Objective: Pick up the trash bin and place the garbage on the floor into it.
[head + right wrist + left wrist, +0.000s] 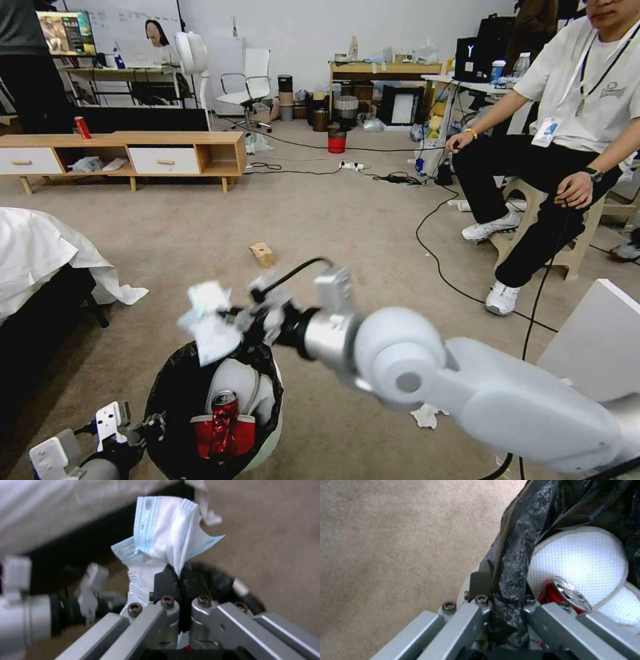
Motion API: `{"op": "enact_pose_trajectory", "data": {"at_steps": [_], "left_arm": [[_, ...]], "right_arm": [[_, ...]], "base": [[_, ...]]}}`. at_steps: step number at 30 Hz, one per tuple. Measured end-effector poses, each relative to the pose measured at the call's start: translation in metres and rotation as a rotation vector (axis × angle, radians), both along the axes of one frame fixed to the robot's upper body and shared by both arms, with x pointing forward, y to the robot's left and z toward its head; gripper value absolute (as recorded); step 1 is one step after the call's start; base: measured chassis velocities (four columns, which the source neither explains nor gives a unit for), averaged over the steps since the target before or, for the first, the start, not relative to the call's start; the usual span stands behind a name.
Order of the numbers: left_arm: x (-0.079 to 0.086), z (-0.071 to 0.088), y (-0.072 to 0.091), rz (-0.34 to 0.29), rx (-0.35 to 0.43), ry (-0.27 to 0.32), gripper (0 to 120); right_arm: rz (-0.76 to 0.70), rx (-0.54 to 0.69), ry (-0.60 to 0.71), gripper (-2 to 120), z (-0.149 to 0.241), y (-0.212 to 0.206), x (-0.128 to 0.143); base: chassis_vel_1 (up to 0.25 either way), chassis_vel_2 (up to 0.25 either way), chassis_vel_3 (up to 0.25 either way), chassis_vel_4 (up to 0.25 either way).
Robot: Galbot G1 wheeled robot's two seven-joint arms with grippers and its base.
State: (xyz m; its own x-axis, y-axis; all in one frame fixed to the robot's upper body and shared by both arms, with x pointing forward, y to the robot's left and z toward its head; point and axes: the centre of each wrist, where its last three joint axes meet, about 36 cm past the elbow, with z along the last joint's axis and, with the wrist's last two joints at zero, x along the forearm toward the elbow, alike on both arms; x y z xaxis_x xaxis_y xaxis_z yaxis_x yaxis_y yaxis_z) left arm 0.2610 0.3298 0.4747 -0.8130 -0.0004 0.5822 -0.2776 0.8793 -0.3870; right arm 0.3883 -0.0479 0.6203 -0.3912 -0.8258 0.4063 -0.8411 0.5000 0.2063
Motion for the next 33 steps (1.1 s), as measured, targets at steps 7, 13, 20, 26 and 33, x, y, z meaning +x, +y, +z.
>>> {"op": "enact_pose_trajectory", "data": {"at_steps": [7, 13, 20, 26, 33], "left_arm": [[0.001, 0.004, 0.001, -0.003, -0.004, -0.012, 2], [0.001, 0.007, 0.0, -0.006, -0.008, -0.02, 2], [-0.001, 0.01, -0.001, -0.01, -0.011, -0.024, 2], [-0.002, 0.011, -0.003, -0.014, -0.013, -0.026, 2], [-0.001, 0.01, -0.006, -0.02, -0.025, -0.027, 2]], "right_arm": [[0.045, -0.119, 0.032, 0, -0.013, 0.024, -0.008], [0.067, -0.196, 0.044, 0, -0.025, 0.041, -0.009], [0.065, -0.252, 0.05, 0, -0.042, 0.062, -0.004], [0.035, -0.298, 0.052, 0, -0.065, 0.073, 0.005], [0.013, -0.331, 0.047, 0, -0.082, 0.078, 0.012]], "base": [[0.0, 0.0, 0.0, 0.0], [0.0, 0.0, 0.0, 0.0], [0.0, 0.0, 0.0, 0.0], [0.0, 0.0, 0.0, 0.0], [0.0, 0.0, 0.0, 0.0]]}}
